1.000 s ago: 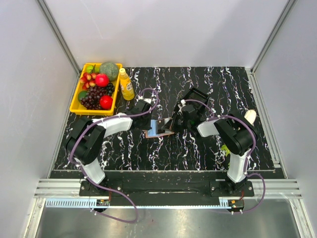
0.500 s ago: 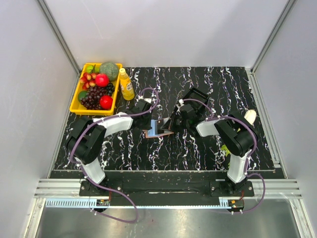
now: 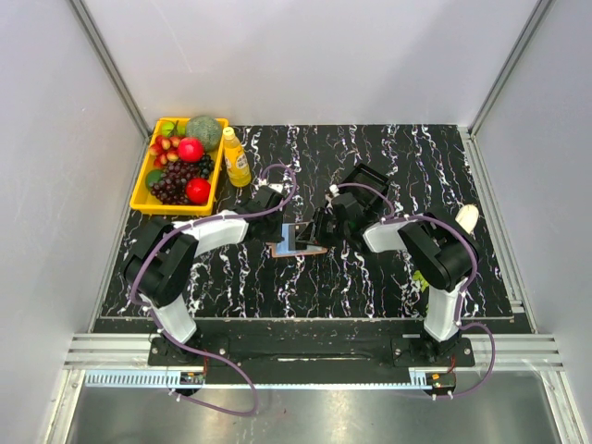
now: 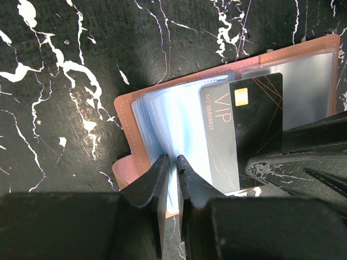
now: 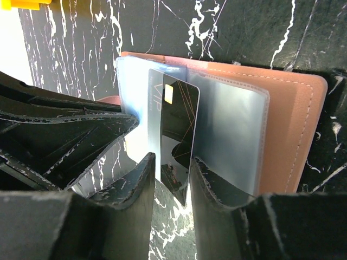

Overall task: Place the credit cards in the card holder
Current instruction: Insert the credit card into the card holder.

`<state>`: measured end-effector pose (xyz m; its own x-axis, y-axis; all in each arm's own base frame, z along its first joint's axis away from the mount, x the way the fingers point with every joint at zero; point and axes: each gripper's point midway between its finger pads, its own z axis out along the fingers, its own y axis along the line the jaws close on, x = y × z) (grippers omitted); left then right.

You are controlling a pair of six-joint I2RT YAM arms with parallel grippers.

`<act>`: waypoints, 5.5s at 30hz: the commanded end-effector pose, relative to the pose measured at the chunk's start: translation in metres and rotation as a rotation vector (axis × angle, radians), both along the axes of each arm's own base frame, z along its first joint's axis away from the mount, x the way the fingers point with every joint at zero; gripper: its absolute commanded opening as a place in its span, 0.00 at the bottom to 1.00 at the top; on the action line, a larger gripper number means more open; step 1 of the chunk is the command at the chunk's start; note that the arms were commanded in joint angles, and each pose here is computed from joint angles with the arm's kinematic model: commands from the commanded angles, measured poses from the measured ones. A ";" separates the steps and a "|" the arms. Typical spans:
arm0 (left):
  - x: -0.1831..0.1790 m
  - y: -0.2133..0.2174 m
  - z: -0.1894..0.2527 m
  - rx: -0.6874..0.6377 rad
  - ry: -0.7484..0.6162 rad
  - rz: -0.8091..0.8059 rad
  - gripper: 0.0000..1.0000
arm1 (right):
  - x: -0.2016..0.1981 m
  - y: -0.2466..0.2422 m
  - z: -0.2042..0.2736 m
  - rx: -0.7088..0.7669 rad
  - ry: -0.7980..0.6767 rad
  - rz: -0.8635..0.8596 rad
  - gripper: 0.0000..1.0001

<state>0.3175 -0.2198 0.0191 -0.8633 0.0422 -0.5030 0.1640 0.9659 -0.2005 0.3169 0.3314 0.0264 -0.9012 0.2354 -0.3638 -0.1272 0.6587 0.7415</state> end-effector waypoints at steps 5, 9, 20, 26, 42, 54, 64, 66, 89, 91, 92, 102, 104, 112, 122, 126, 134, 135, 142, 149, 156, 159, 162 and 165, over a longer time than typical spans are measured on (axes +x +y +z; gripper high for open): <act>-0.065 0.052 -0.055 0.217 0.254 0.007 0.16 | -0.005 0.000 -0.004 -0.078 0.000 0.033 0.40; -0.061 0.049 -0.051 0.203 0.232 0.014 0.16 | -0.007 0.005 -0.011 -0.115 0.004 0.048 0.42; -0.054 0.040 -0.039 0.074 0.177 0.063 0.19 | -0.011 0.004 -0.007 -0.153 -0.029 0.046 0.47; -0.054 0.039 -0.038 -0.003 0.192 0.071 0.19 | -0.016 0.019 -0.005 -0.149 -0.043 0.104 0.49; -0.052 0.036 -0.035 -0.140 0.172 0.120 0.19 | -0.013 0.014 -0.012 -0.293 -0.074 0.046 0.54; -0.050 0.040 -0.034 -0.218 0.133 0.161 0.20 | -0.005 0.003 0.002 -0.338 -0.130 0.004 0.63; -0.047 0.031 -0.029 -0.254 0.122 0.121 0.19 | -0.006 0.019 0.007 -0.324 -0.144 0.058 0.62; -0.047 0.031 -0.028 -0.256 0.122 0.119 0.19 | -0.009 0.026 0.006 -0.319 -0.147 0.082 0.62; -0.046 0.030 -0.030 -0.244 0.119 0.090 0.19 | -0.004 0.056 0.018 -0.254 -0.242 0.197 0.62; -0.045 0.031 -0.029 -0.240 0.118 0.094 0.19 | -0.008 0.061 0.022 -0.223 -0.249 0.224 0.61; -0.044 0.032 -0.029 -0.236 0.114 0.098 0.19 | -0.010 0.061 0.021 -0.218 -0.248 0.221 0.61; -0.042 0.041 -0.028 -0.186 0.101 0.113 0.19 | 0.016 0.039 0.031 -0.325 -0.279 0.095 0.67; -0.041 0.042 -0.028 -0.181 0.099 0.116 0.19 | 0.019 0.035 0.031 -0.340 -0.271 0.071 0.67; -0.040 0.041 -0.024 -0.183 0.084 0.111 0.19 | 0.030 0.040 0.035 -0.305 -0.286 0.070 0.70; -0.038 0.039 -0.024 -0.194 0.083 0.108 0.19 | 0.034 0.051 0.028 -0.287 -0.266 0.088 0.70; -0.038 0.038 -0.023 -0.198 0.080 0.108 0.19 | 0.037 0.042 0.040 -0.299 -0.306 0.054 0.70; -0.038 0.038 -0.022 -0.199 0.081 0.103 0.19 | 0.040 0.029 0.040 -0.310 -0.309 0.026 0.70; -0.038 0.038 -0.021 -0.199 0.078 0.102 0.19 | 0.038 0.031 0.037 -0.311 -0.295 0.039 0.70; -0.038 0.037 -0.022 -0.204 0.080 0.099 0.19 | 0.034 0.045 0.035 -0.248 -0.262 0.074 0.70; -0.036 0.036 -0.021 -0.207 0.074 0.100 0.19 | 0.027 0.066 0.037 -0.170 -0.233 0.122 0.70; -0.037 0.036 -0.022 -0.211 0.073 0.097 0.19 | 0.027 0.066 0.037 -0.176 -0.243 0.123 0.70; -0.037 0.035 -0.023 -0.214 0.075 0.097 0.19 | 0.025 0.069 0.042 -0.144 -0.252 0.132 0.71; -0.037 0.035 -0.021 -0.217 0.073 0.099 0.19 | 0.023 0.072 0.051 -0.087 -0.258 0.133 0.69; -0.037 0.036 -0.022 -0.210 0.073 0.101 0.19 | 0.022 0.074 0.052 -0.076 -0.249 0.134 0.69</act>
